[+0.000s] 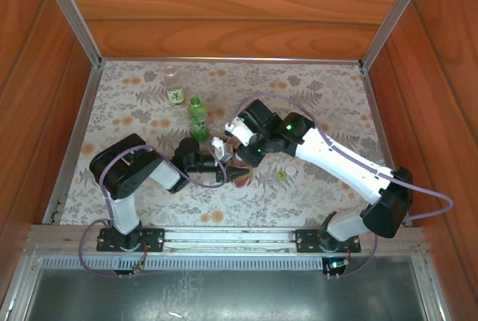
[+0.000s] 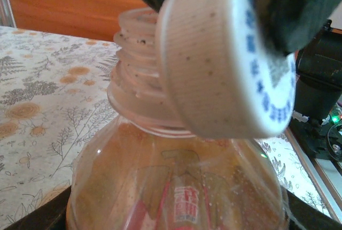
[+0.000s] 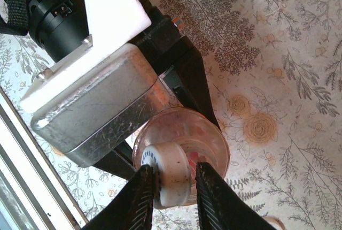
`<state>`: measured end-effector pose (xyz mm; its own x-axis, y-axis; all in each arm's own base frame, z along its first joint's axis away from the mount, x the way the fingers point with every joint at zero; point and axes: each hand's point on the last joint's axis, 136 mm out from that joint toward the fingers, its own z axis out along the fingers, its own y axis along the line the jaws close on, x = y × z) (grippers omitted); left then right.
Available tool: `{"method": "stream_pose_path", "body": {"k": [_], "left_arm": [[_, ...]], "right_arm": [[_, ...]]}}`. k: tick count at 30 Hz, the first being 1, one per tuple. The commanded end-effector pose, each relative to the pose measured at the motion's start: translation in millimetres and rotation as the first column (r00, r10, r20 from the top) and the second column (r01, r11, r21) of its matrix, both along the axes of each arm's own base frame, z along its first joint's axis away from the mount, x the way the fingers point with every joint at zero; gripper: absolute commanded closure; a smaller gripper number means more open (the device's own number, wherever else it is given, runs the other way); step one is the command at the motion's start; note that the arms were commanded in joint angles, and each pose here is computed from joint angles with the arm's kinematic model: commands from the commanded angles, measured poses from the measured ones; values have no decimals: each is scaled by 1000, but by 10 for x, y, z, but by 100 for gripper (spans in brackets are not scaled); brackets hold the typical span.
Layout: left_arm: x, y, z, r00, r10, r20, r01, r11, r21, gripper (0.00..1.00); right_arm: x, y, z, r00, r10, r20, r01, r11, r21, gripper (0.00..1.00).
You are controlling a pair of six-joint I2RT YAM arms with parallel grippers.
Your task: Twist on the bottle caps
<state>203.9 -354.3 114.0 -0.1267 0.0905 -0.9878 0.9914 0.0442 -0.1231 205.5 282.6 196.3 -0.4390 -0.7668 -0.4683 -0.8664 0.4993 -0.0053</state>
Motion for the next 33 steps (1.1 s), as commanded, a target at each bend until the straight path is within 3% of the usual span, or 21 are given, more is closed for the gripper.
{"method": "stream_pose_path", "body": {"k": [1, 9, 28, 33], "left_arm": [[-78, 45, -219, 996, -24, -89, 29, 998, 60, 40], [-77, 44, -214, 996, -26, -90, 32, 998, 59, 40], [-89, 43, -207, 995, -32, -91, 37, 998, 57, 40], [-87, 45, -211, 995, -32, -91, 37, 998, 58, 40]], "right_arm": [[123, -113, 98, 996, -64, 56, 64, 998, 11, 73], [123, -123, 82, 996, -72, 56, 71, 997, 15, 68], [245, -160, -161, 995, -99, 33, 102, 991, -88, 71], [219, -111, -9, 996, -87, 38, 88, 996, -34, 70]]}}
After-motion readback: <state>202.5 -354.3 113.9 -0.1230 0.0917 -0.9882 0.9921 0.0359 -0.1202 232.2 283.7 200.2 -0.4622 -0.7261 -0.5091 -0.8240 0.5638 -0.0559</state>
